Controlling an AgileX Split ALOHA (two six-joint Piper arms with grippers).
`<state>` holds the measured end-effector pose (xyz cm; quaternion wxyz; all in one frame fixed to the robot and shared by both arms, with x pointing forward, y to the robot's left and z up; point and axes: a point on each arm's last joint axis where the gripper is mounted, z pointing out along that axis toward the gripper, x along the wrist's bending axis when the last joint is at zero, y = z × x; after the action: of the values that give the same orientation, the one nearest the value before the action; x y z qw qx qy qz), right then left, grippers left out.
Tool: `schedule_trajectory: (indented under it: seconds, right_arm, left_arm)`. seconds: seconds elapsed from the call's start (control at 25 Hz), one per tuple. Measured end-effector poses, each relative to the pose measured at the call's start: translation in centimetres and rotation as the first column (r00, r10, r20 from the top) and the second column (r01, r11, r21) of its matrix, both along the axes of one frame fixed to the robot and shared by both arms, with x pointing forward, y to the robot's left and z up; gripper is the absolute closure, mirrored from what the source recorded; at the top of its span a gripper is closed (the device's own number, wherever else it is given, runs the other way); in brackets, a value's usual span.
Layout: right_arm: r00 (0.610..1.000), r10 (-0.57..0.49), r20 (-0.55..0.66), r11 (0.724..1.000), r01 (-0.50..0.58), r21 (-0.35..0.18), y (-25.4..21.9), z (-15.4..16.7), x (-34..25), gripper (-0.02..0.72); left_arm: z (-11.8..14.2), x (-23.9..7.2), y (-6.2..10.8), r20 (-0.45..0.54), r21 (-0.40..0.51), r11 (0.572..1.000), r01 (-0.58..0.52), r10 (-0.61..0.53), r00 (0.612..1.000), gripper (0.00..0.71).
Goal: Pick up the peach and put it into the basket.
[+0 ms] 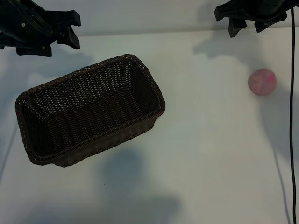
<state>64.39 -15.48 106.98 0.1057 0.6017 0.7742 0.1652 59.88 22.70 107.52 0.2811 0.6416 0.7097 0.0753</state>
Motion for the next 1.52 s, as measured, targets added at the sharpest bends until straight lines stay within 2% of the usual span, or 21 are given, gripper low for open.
schedule_trajectory:
  seconds: [1.0, 1.28, 1.52]
  right_arm:
    - [1.0, 0.0, -0.004, 1.0, 0.0, -0.001, -0.01, -0.01, -0.03, 0.146]
    - [1.0, 0.0, -0.004, 1.0, 0.0, -0.001, -0.01, -0.01, -0.03, 0.145]
    - [1.0, 0.0, -0.001, 1.0, 0.0, 0.0, 0.0, 0.0, -0.01, 0.145]
  left_arm:
    - [0.0, 0.0, 0.0, 0.0, -0.001, 1.0, -0.001, 0.001, 1.0, 0.129]
    - [0.27, 0.43, 0.01, 0.054, -0.007, 1.0, -0.013, 0.014, 0.998, 0.129]
    - [0.07, 0.35, 0.57, 0.036, 0.051, 0.998, -0.039, 0.037, 0.999, 0.129]
